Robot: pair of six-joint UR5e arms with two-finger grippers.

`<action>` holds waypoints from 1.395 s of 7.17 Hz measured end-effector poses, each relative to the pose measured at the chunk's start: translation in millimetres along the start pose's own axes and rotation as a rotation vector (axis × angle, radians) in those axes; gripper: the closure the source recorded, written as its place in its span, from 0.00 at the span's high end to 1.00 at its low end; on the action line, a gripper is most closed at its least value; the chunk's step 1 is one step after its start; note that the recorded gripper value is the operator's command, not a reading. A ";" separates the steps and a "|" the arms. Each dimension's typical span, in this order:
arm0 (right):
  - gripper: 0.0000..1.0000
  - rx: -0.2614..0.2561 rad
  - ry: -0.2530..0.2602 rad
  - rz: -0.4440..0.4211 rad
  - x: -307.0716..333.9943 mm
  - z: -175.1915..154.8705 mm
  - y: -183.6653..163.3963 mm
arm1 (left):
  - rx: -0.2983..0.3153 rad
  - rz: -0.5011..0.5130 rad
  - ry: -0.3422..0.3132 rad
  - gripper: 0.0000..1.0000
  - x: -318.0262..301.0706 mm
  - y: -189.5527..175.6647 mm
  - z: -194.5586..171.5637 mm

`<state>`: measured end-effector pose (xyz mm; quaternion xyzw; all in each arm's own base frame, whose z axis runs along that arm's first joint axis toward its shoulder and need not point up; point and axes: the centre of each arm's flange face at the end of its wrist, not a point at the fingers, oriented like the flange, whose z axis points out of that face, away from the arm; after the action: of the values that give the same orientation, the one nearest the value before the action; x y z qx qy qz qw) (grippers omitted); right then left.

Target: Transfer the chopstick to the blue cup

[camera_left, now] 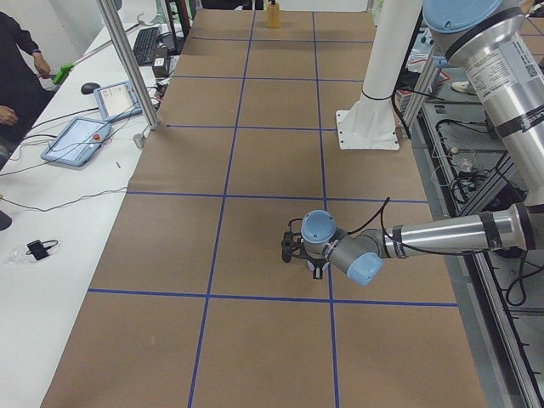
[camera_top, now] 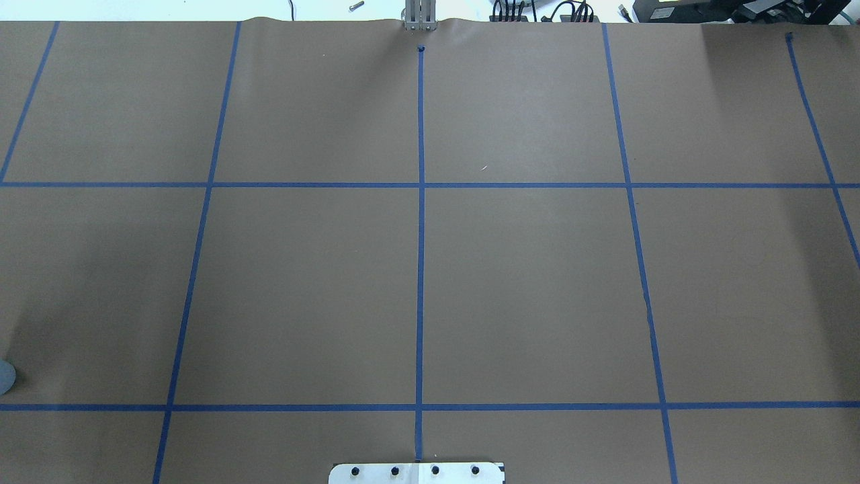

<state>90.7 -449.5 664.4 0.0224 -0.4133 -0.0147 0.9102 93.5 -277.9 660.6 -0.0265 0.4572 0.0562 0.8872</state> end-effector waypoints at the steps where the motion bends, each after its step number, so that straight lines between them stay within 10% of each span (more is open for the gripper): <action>1: 1.00 0.000 0.000 -0.001 -0.1 -0.1 0.0 | 0.004 0.001 0.008 0.00 3.4 -0.4 -3.0; 6: 1.00 0.005 -0.017 -0.004 -2.7 -0.9 -0.7 | 0.038 -0.022 0.171 0.00 68.6 -43.0 -43.0; 10: 1.00 0.003 -0.013 -0.005 -1.0 0.4 1.1 | 0.058 -0.095 0.161 0.00 178.8 -187.6 -83.7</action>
<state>89.8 -448.3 663.9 0.0248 -0.4192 -0.0162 0.9074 151.9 -458.9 465.6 -0.0271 0.5268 -0.0016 0.8495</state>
